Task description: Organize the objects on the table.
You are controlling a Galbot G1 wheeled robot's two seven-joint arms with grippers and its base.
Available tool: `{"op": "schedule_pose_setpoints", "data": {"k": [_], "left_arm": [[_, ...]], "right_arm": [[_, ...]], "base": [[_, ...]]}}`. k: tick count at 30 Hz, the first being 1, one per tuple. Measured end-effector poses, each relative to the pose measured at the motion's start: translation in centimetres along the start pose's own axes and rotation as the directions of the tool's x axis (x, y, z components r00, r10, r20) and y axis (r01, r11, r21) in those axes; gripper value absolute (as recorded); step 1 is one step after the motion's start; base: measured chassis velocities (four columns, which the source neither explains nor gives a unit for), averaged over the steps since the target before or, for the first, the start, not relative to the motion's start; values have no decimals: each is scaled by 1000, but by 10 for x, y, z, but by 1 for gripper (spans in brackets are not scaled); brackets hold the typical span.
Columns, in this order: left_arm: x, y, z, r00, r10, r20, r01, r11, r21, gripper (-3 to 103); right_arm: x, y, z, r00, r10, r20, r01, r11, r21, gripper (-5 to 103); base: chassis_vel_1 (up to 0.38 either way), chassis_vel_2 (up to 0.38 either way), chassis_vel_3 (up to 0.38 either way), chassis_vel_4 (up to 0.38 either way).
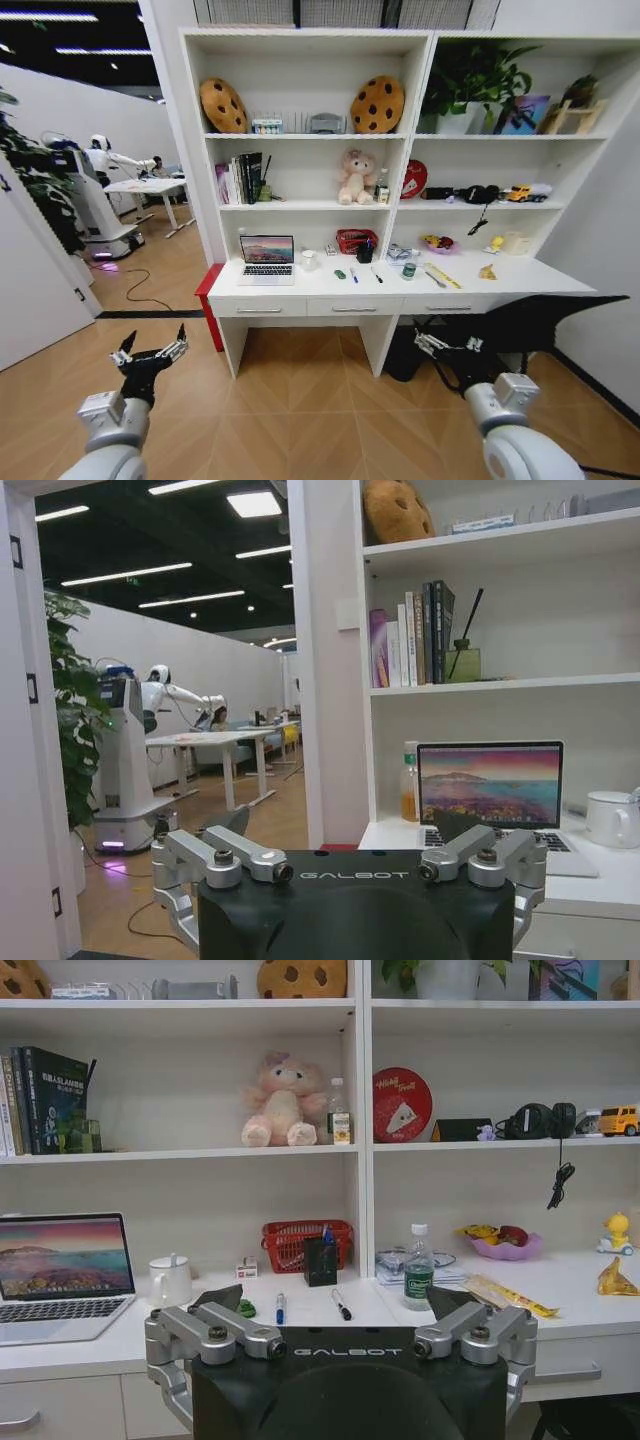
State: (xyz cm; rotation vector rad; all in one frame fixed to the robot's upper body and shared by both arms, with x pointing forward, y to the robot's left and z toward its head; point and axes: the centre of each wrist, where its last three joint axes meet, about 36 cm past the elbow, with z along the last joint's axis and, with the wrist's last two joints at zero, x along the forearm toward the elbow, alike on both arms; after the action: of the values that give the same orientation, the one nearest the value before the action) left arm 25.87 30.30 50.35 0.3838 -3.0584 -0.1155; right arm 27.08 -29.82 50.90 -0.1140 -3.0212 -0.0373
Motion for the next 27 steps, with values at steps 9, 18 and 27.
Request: {"op": "schedule_pose_setpoints", "data": {"k": [9, 18, 27], "left_arm": [[-1, 2, -4, 997, 77, -3, -76, 996, 39, 100], [-2, 4, -8, 977, 211, 13, -212, 976, 43, 100], [-1, 6, -8, 966, 259, 15, -260, 966, 10, 100]], "right_arm": [[-1, -3, 2, 1000, 13, 4, -13, 1000, 4, 100], [0, -5, 0, 1000, 10, 7, -10, 1000, 13, 100], [6, -6, 2, 1000, 15, 1, -15, 999, 28, 100]], "base": [[0, 0, 0, 0], [0, 0, 0, 0], [0, 0, 0, 0]]}}
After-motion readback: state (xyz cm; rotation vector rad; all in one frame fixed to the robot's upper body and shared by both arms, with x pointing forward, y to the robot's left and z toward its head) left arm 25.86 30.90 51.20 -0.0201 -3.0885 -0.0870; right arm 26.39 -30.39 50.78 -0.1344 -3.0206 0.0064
